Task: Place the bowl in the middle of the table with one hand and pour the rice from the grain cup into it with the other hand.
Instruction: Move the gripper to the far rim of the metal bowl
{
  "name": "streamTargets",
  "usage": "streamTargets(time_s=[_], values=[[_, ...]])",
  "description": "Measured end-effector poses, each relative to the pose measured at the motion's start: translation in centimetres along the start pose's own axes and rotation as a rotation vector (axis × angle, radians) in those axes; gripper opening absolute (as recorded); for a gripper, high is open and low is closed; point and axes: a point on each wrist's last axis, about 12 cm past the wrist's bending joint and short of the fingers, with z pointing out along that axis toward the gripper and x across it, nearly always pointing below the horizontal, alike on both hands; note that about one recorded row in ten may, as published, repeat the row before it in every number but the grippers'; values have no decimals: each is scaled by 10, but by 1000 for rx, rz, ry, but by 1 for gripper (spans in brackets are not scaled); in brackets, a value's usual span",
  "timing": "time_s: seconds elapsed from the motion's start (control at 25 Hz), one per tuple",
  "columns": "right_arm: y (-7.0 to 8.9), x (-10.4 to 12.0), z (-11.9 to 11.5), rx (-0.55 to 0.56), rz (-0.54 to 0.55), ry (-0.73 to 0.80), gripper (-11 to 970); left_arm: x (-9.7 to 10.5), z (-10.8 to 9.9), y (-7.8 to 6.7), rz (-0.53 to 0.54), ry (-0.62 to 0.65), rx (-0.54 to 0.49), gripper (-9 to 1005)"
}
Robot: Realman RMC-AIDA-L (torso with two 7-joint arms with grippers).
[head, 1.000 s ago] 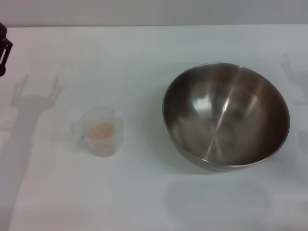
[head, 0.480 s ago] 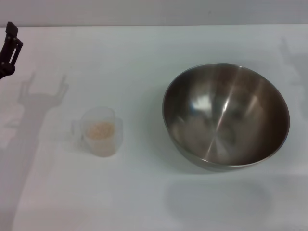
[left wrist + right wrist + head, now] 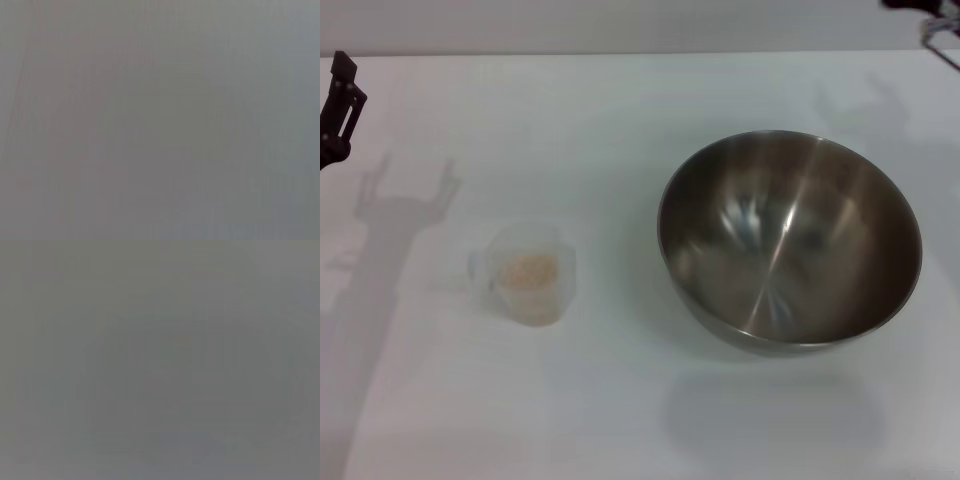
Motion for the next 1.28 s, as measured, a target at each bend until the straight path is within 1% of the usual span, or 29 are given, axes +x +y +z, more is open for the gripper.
streamTargets(time_s=[0.04,0.08,0.12,0.2,0.24,0.28,0.32,0.36,0.4,0.48,0.52,0.6,0.64,0.68,0.72,0.84,0.88,0.96,1.08,1.28], values=[[5,-7,-3,-15,-12,58,766,0,0,0,0,1,0,821],[13,-20,-11,-35,-40,187,766,0,-1,1,1,3,-1,821],[13,-20,-11,-35,-40,187,766,0,-1,1,1,3,-1,821],[20,-32,-15,-56,-71,288,766,0,-1,1,3,4,0,821],[23,-36,-17,-71,-86,351,766,0,0,1,3,4,-1,820],[28,-40,-19,-107,-103,463,766,0,0,1,4,3,1,820],[28,-40,-19,-107,-103,463,766,0,0,1,4,3,1,820],[30,-42,-19,-139,-120,555,766,0,1,1,4,2,2,820],[30,-42,-19,-139,-120,555,766,0,1,2,5,2,1,819],[27,-39,-16,-151,-147,670,766,-1,2,3,7,-1,-3,819],[27,-39,-16,-151,-147,670,765,-1,2,3,7,-1,-3,819],[22,-34,-13,-152,-165,722,765,-1,2,4,9,-1,-3,818],[17,-32,-12,-149,-167,743,765,-1,2,4,9,-1,-3,818],[9,-29,-10,-149,-168,765,765,-1,2,5,11,-1,-4,818],[9,-29,-10,-149,-168,765,765,-1,2,5,11,-1,-4,818],[-2,-21,-6,-159,-168,802,765,-1,3,5,11,-3,-3,817],[-5,-15,-2,-171,-172,828,766,-1,3,5,11,-3,-3,817],[-6,-12,-1,-176,-175,837,766,-1,3,5,11,-3,-3,816],[-9,-1,8,-192,-184,865,766,-1,2,5,14,-3,-3,816],[-9,9,18,-213,-200,886,765,-1,2,5,15,-1,-3,815]])
